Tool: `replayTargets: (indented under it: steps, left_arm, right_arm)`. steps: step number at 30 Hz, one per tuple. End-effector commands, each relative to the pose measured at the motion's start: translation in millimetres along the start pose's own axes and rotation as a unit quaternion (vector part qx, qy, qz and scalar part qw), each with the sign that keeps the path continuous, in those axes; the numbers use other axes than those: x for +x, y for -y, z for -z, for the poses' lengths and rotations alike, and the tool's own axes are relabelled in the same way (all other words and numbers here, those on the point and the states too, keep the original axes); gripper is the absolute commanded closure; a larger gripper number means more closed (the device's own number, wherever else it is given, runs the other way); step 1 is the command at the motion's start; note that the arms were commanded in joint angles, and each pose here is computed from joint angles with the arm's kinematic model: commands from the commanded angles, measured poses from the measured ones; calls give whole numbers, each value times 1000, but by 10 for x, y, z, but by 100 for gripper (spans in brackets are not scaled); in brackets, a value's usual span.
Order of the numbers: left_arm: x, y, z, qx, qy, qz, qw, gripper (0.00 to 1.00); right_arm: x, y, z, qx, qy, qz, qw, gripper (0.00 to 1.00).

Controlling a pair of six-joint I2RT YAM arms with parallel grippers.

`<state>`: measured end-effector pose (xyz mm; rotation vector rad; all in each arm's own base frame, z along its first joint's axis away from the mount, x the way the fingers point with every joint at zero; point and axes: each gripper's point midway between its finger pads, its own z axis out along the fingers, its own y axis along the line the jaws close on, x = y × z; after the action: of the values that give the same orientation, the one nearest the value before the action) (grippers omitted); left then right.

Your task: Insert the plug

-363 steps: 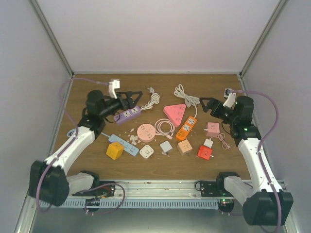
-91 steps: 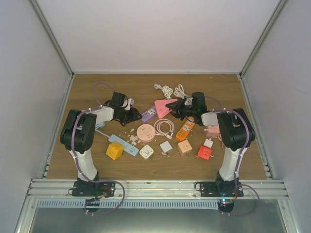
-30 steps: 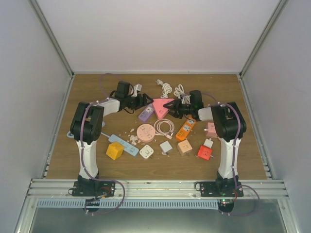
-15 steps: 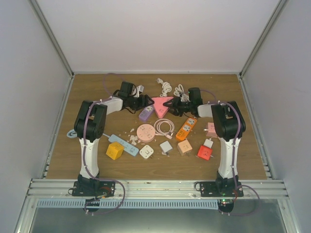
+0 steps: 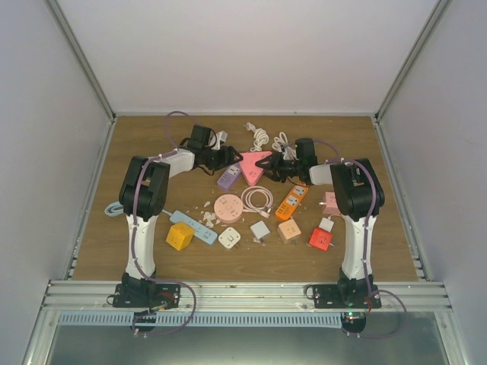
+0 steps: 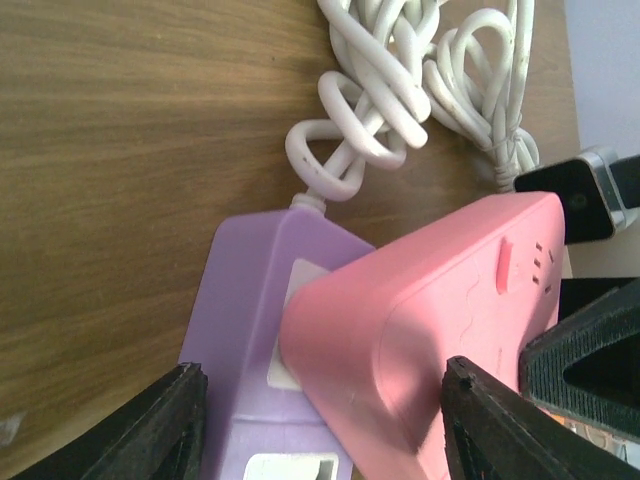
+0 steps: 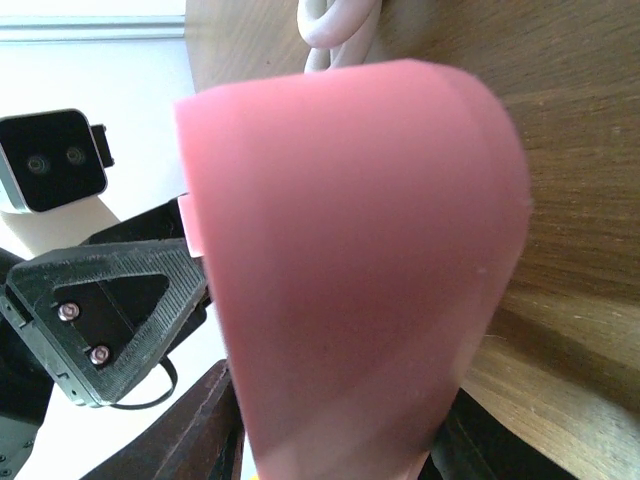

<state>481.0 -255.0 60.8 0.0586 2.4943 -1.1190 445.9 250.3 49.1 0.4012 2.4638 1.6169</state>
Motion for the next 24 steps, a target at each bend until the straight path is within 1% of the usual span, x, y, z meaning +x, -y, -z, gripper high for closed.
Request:
replayTargets:
  steps: [1,5,10,11,15,17,20,24]
  left_arm:
    - [104,-113,-176,-15,-21,-4,1000,37]
    - [154,-229,-221,-33,-30,0,999,43]
    - [342,-383,-261,-61,-49,-1,997,50]
    - [384,-399,-265,-63,-52,-2,997,51]
    - [494,-488,-257,-76,-63,0,995,53]
    - [509,-506,-255,-80,-66,0,995,53]
    - [479,-478,-245,-78,-63,-3,995,53]
    - [373,-397,-211,-74,-55,-8,996,52]
  right_arm:
    - [87,1256,79,185,59,-121,973,61]
    - [50,1171,68,173,60,-116,976,59]
    - [3,1012,59,149,62,-101,982,57]
    - [-4,975,56,143,62,-96,983,55]
    - [-60,801,72,124,66,-74,987,46]
    - [-87,694,83,113,68,-60,989,44]
    - [-154,561,130,115,75,-35,990,41]
    - [-190,344,226,116,84,4,990,34]
